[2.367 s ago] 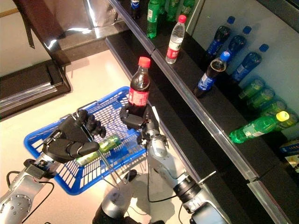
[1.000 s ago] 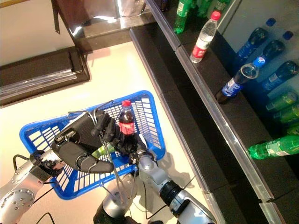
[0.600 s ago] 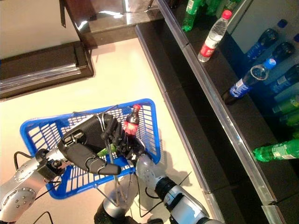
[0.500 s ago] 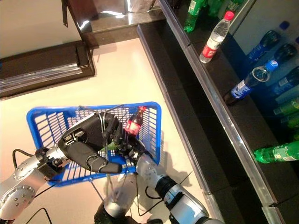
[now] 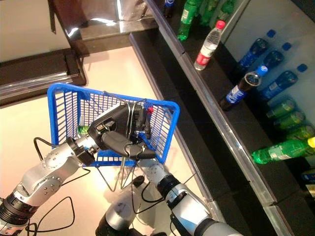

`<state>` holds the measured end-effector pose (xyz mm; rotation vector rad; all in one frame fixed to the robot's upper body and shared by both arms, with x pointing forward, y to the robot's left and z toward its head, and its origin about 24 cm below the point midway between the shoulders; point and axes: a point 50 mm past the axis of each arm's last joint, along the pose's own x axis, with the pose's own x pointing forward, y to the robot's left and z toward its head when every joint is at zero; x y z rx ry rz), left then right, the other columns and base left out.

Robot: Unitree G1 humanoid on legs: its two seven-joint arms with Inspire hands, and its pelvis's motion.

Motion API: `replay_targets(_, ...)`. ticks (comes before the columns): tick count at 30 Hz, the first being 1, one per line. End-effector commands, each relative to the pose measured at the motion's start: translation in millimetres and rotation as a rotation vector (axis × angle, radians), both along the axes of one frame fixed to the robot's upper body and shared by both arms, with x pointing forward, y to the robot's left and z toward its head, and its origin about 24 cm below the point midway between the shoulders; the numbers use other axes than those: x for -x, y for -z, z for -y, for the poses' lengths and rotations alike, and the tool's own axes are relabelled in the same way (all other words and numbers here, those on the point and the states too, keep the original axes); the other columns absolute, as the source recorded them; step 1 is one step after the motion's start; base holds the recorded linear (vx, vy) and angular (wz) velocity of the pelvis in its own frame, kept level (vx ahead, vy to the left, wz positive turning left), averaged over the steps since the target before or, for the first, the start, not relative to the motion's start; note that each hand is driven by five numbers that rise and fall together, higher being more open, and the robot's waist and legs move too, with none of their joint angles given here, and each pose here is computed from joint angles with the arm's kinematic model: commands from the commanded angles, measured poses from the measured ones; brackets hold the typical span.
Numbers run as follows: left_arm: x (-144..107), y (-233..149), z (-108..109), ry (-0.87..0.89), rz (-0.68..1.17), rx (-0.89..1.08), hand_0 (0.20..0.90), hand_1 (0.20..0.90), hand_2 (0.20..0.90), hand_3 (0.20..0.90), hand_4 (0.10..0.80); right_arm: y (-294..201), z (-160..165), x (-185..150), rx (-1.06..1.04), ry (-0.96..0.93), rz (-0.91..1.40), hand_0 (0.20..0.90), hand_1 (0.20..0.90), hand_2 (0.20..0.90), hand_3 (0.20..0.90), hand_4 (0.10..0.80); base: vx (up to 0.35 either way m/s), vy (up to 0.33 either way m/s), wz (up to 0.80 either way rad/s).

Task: Pick up the drink and place into the basket.

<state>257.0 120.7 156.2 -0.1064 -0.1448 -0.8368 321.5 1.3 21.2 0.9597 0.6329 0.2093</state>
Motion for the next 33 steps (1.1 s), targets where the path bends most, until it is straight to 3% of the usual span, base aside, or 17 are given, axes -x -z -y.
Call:
replay_targets(1, 48.4, -118.0, 53.2, 0.373, 0.568, 0.433, 0.3, 0.3, 0.3, 0.2, 0.1, -33.7, -79.6, 31.1, -0.216, -0.226, 0.064, 0.9, 0.9, 0.9, 0.9, 0.8, 0.116, 0.042, 0.0)
replay_targets(8, 43.0, -113.7, 62.7, 0.302, 0.526, 0.447, 0.3, 0.3, 0.3, 0.2, 0.1, -22.4, -81.9, 46.4, -0.241, -0.232, 0.058, 0.9, 0.9, 0.9, 0.9, 0.8, 0.08, 0.044, -0.02)
replay_targets(19, 37.7, -108.0, 57.4, 0.172, 0.542, 0.474, 0.3, 0.3, 0.3, 0.2, 0.1, 3.0, -65.4, 65.5, -0.229, -0.197, 0.032, 0.9, 0.9, 0.9, 0.9, 0.8, 0.049, 0.035, -0.12)
replay_targets(33, 30.8, -94.5, 21.3, -0.038, 0.588, 0.469, 0.3, 0.3, 0.3, 0.2, 0.1, 63.0, 19.3, 91.9, -0.164, 0.003, -0.035, 0.9, 0.9, 0.9, 0.9, 0.8, 0.047, 0.013, -0.09)
